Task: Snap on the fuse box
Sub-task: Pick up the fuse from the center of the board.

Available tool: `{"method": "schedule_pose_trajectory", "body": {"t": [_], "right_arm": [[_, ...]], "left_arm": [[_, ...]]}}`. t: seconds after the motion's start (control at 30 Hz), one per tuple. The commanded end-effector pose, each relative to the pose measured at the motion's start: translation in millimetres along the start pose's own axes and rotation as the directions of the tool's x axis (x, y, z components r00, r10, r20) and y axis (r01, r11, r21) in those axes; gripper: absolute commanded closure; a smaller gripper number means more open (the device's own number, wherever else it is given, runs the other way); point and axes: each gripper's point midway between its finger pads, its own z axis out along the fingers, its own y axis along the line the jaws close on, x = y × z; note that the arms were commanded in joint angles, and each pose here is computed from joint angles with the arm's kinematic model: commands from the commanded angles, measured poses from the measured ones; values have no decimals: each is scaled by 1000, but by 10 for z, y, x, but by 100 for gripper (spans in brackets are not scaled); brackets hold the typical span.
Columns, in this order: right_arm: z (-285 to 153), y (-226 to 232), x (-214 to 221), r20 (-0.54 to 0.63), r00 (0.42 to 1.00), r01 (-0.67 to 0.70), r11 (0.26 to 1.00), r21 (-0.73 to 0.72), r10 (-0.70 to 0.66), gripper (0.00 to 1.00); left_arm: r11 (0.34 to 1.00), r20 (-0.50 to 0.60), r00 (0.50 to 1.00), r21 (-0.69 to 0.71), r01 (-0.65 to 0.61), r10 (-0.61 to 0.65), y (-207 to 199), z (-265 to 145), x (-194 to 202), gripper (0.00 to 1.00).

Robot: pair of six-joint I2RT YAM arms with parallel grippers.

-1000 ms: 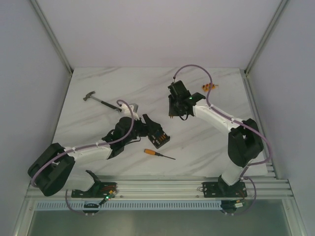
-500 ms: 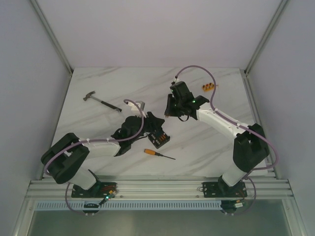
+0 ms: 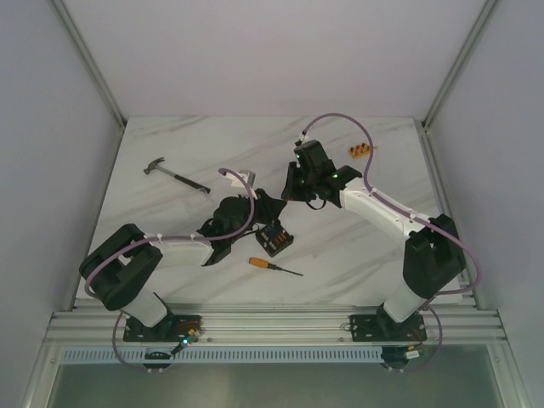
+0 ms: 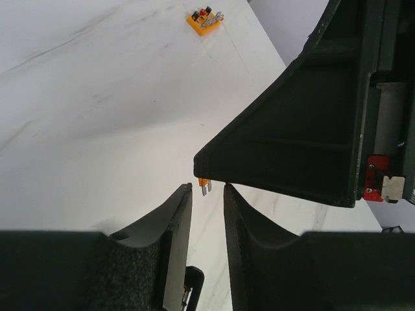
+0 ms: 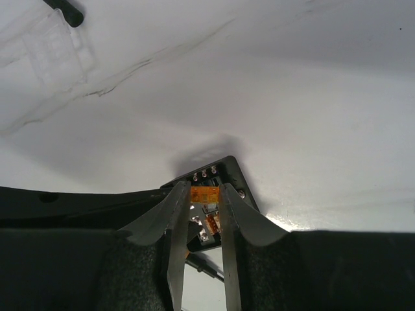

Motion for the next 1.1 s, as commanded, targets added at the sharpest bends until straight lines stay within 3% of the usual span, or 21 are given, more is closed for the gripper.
{"method": "schedule_pose_trajectory", "body": {"t": [0.0, 0.2, 0.67, 0.93, 1.07], "right_arm": [[-93, 103, -26, 22, 1000, -2, 999, -44, 3, 72], [-99, 111, -23, 21, 1000, -2, 999, -50, 3, 72], [-101, 117, 15, 15, 1000, -5, 998, -64, 6, 71], [-87, 129, 56, 14, 1000, -8, 997, -79, 9, 70], [-137, 142, 7, 46, 999, 30, 995, -91, -26, 59]], "left_arm": [[999, 36, 999, 37, -18, 17, -114, 81, -107, 65], [999, 27, 999, 29, -17, 17, -88, 96, -74, 70], [998, 32, 999, 54, -27, 25, -135, 68, -89, 95], [997, 32, 999, 70, -36, 34, -167, 46, -104, 100], [996, 28, 998, 75, -57, 55, -166, -2, -99, 100]]}}
